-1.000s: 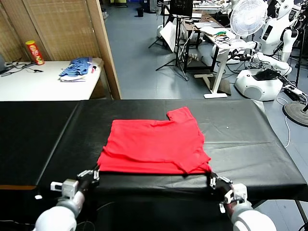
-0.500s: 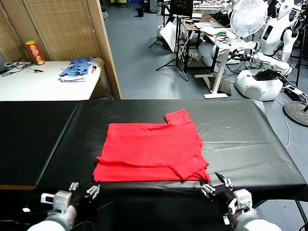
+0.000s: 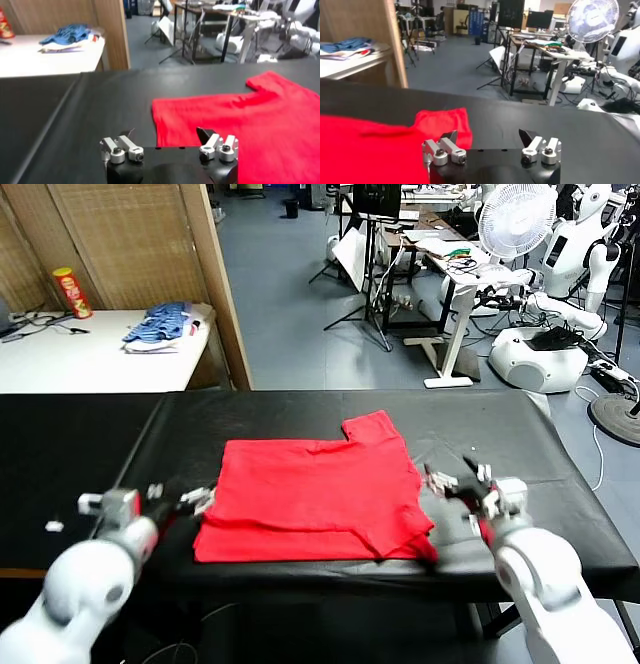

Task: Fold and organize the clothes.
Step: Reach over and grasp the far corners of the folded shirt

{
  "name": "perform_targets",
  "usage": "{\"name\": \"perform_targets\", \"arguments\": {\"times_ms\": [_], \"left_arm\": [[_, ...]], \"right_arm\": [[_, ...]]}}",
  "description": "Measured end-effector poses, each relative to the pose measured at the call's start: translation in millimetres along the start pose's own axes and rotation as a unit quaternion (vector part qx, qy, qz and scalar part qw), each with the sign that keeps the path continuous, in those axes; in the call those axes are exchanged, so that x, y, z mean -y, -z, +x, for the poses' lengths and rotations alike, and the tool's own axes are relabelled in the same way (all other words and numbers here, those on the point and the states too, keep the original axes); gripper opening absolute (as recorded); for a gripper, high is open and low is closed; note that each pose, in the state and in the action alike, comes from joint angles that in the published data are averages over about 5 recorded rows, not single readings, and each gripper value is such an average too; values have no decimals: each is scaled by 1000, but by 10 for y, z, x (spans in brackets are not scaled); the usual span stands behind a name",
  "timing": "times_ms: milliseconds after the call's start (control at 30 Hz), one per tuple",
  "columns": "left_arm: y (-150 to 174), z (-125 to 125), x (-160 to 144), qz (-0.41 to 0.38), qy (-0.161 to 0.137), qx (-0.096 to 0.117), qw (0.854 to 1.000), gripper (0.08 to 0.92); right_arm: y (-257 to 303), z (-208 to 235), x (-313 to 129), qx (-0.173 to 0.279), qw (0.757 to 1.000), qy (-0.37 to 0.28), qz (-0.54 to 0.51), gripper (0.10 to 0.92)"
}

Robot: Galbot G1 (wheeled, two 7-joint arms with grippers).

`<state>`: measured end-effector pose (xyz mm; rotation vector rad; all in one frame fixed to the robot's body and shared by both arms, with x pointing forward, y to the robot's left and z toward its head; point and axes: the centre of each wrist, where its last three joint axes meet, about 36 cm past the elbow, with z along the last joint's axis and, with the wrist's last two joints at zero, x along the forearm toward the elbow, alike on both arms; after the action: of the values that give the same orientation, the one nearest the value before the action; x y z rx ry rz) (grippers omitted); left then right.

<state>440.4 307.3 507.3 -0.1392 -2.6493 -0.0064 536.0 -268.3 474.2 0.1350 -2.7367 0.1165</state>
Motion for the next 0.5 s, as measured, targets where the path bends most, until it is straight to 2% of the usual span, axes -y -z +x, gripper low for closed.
{"name": "perform_targets", "arguments": {"times_ms": [133, 267, 367, 500], "left_arm": [[164, -511, -20, 4, -4, -14, 1000, 798], [236, -959, -21, 1, -2, -39, 999, 798], [242, -1212, -38, 0, 1, -61, 998, 798], [202, -1429, -101, 4, 0, -82, 997, 798]], "right_arm": [[62, -422, -116, -27, 1000, 10, 1, 798], [89, -755, -258, -48, 999, 17, 0, 798], [78, -924, -328, -59, 998, 17, -2, 798], [36, -1061, -367, -72, 997, 14, -11, 798]]}}
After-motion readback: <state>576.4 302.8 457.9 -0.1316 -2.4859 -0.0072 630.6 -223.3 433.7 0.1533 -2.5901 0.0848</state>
